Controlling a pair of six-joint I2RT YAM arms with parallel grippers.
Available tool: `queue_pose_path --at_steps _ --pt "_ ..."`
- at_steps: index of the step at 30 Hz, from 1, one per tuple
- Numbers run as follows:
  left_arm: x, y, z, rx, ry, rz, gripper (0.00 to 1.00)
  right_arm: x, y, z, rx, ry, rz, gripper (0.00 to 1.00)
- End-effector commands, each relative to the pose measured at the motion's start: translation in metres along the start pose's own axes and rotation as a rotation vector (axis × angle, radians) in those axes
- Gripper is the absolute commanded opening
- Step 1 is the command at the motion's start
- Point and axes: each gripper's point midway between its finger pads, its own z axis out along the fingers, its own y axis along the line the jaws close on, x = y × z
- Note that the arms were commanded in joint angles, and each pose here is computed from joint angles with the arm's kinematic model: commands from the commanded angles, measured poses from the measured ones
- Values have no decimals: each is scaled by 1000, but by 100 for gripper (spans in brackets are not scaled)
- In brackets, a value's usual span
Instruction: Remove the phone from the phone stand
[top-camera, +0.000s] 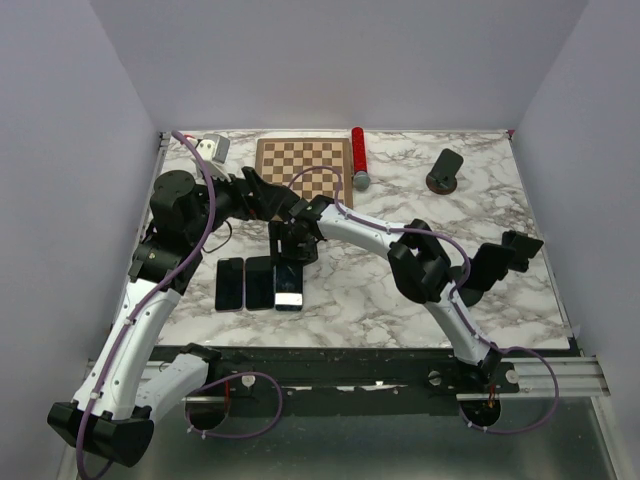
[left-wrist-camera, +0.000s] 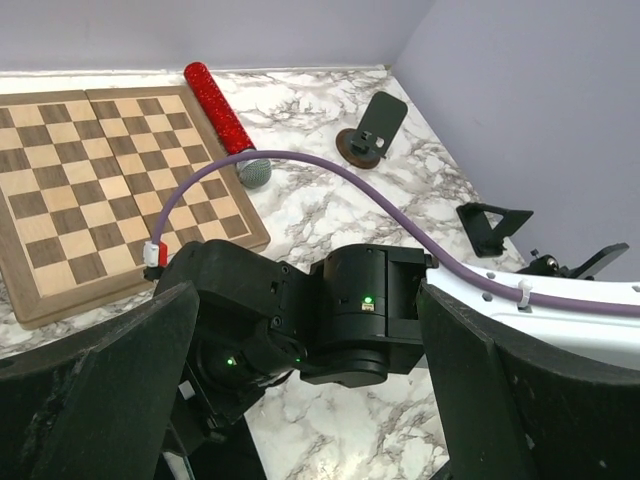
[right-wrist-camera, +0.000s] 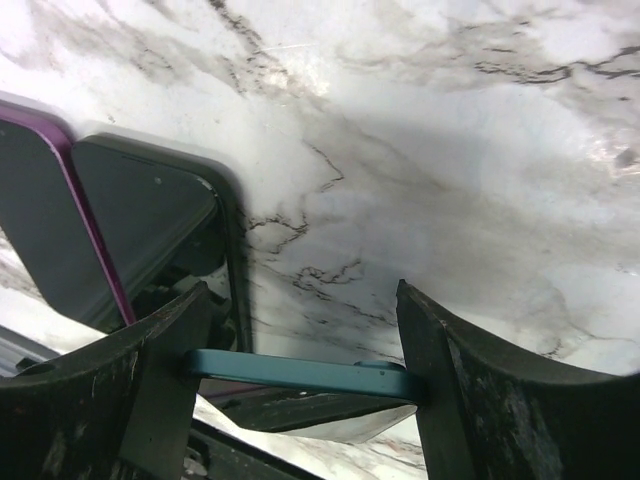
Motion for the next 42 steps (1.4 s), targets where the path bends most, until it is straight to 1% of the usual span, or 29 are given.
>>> queue_pose_path --at_steps 1,2,6,7,8,9,14,18,23,26,29,32,35,36,37,39,42 --pt "-2 -4 0 23 -2 -2 98 22 -83 30 317 47 -42 62" --pt "-2 -4 -1 22 -5 -2 99 22 -84 31 321 43 -38 65" --pt "-3 -4 -1 25 -7 -1 99 23 -77 37 275 44 -30 68" --pt "-2 -4 -1 24 -4 -2 98 23 -75 38 266 44 -27 71" --pt "-2 -3 -1 22 -4 -2 99 22 -73 39 260 39 -24 98" --pt "-2 -3 0 22 -3 -2 98 21 -72 39 251 37 -20 100" --pt "-2 -3 0 21 -4 -2 99 14 -66 36 242 16 -16 100" --pt "-2 -2 0 17 -5 -2 98 -1 -49 20 193 -42 -20 100" --pt "-7 2 -5 -18 -29 11 98 -35 -29 -34 155 -196 -29 100" --pt "-9 12 -5 -56 -33 6 99 -53 -28 -76 171 -296 -78 100" --pt "-9 16 -4 -64 -32 -13 99 -64 -41 -114 253 -375 -127 100" --pt "-10 17 -4 -63 -34 -15 98 -71 -59 -156 348 -462 -136 100" --pt "-9 18 -4 -66 -38 -14 99 -72 -80 -199 414 -569 -99 100" --pt "-9 18 -4 -66 -38 -14 98 -69 -88 -205 429 -596 -87 100" --pt "-9 18 -4 -65 -36 -14 98 -68 -95 -221 437 -648 -49 100" --pt "-8 17 -3 -61 -32 -17 98 -59 -113 -239 443 -702 13 100" --pt "-8 17 -2 -57 -29 -19 98 -47 -136 -262 449 -750 55 100"
